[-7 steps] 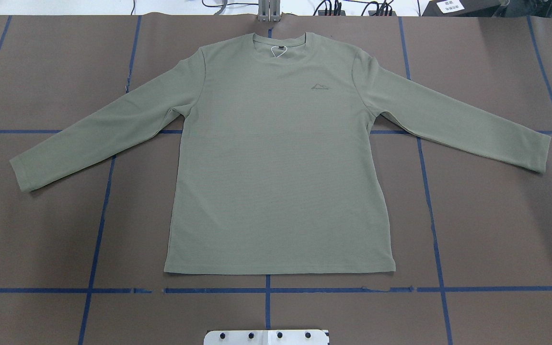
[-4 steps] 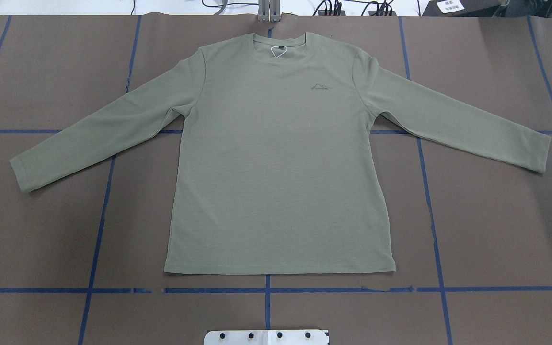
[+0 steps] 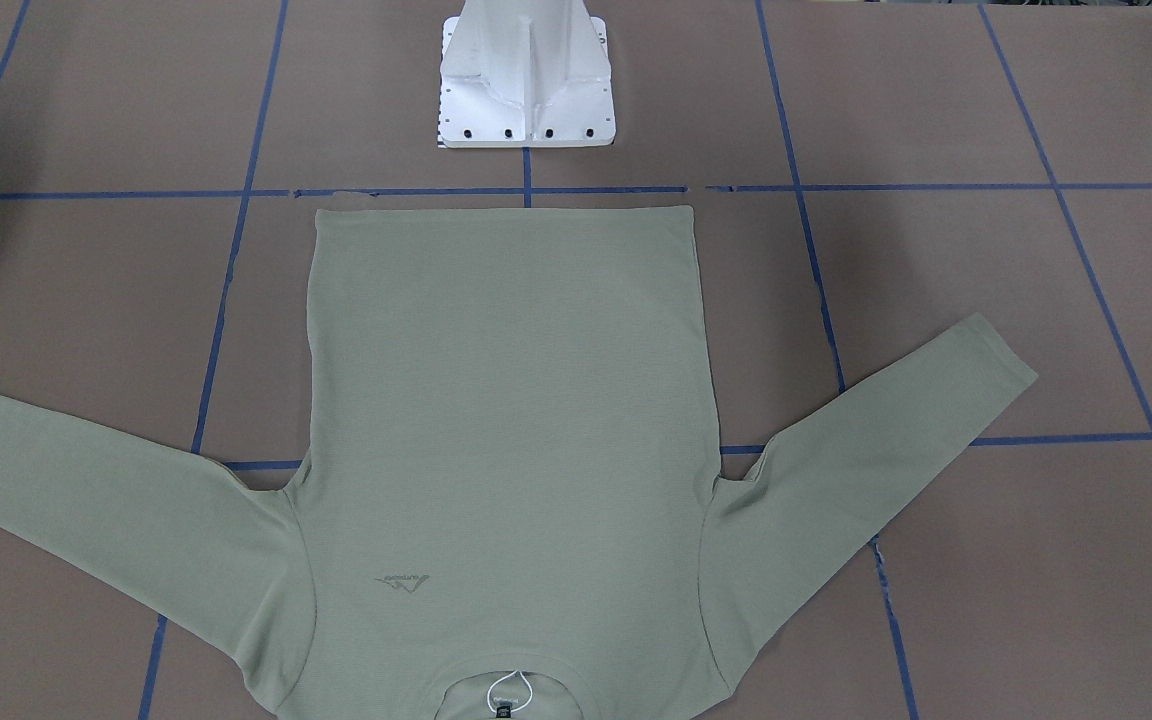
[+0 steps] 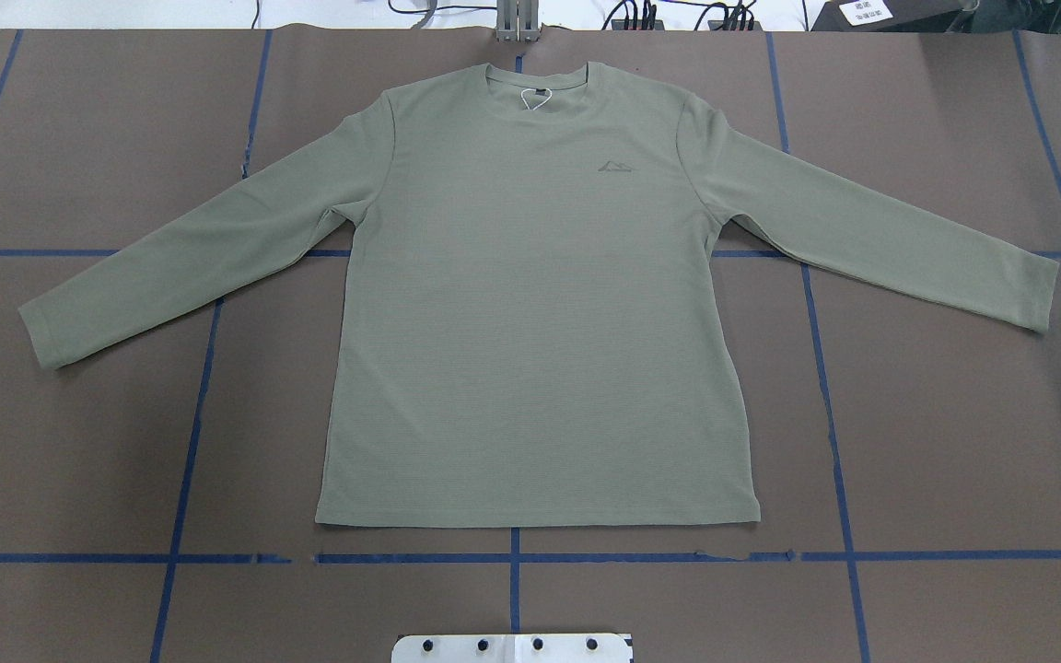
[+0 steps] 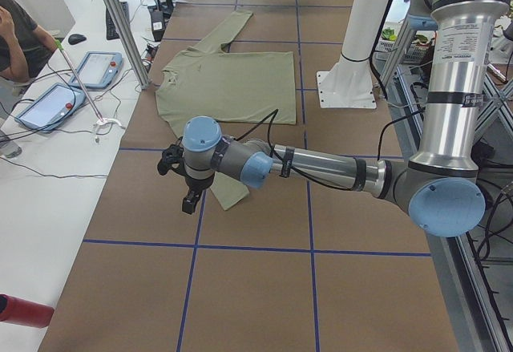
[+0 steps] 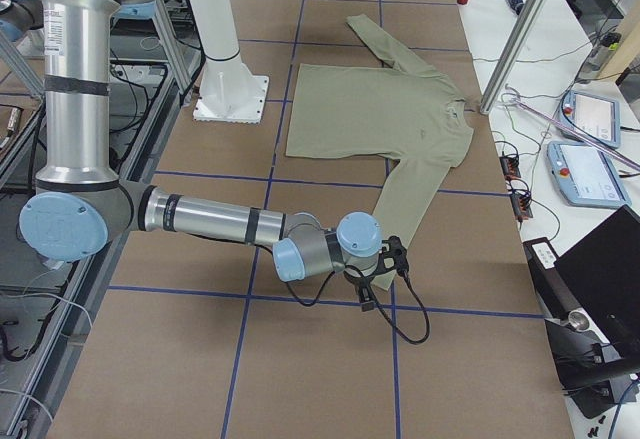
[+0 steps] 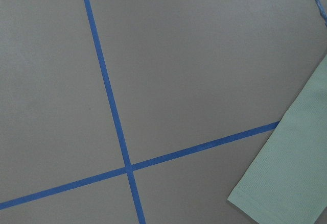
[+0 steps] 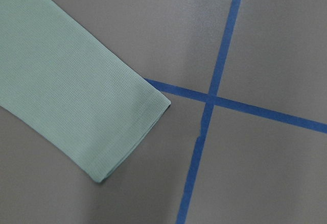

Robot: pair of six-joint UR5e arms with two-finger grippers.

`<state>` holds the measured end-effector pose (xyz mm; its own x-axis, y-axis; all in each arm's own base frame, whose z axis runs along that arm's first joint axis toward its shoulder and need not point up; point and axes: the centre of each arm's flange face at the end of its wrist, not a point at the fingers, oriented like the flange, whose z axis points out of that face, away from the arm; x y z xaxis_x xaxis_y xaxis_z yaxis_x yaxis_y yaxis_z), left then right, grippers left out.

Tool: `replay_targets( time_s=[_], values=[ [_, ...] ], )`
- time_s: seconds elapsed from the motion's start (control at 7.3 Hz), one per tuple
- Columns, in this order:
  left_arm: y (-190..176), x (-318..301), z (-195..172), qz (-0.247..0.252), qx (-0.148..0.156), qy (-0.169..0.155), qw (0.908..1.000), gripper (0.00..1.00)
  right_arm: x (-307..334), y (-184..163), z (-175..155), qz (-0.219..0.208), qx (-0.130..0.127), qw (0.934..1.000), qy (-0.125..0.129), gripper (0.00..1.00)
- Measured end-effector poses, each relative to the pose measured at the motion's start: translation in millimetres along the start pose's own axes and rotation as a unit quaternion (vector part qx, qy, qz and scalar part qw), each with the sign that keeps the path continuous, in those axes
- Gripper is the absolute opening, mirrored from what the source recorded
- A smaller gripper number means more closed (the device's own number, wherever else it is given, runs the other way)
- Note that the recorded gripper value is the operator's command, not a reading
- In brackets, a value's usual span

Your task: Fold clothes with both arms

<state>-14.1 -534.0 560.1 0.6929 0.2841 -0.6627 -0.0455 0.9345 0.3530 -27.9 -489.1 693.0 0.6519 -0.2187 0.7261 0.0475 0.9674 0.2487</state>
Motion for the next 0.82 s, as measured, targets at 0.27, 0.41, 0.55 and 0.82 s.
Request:
replay_targets(
  time_s=[0.27,0.41,0.55,0.82],
  values=[
    [0,-1,1,0.001,0.001,0.0,1.0,1.0,-17,-27,31,0.007,-0.001,0.9999,0.012,1.0],
    [0,-1,1,0.001,0.001,-0.001,1.0,1.0,-17,-34,42,0.008,-0.006,0.9998,0.019,1.0],
    [0,-1,1,0.002,0.001,-0.001,1.0,1.0,-19,-40,51,0.008,-0.011,0.9997,0.021,1.0],
    [-1,0,0,0.003,0.002,0.0,1.0,1.0,-23,-47,64,0.006,-0.021,0.9995,0.021,1.0]
  ],
)
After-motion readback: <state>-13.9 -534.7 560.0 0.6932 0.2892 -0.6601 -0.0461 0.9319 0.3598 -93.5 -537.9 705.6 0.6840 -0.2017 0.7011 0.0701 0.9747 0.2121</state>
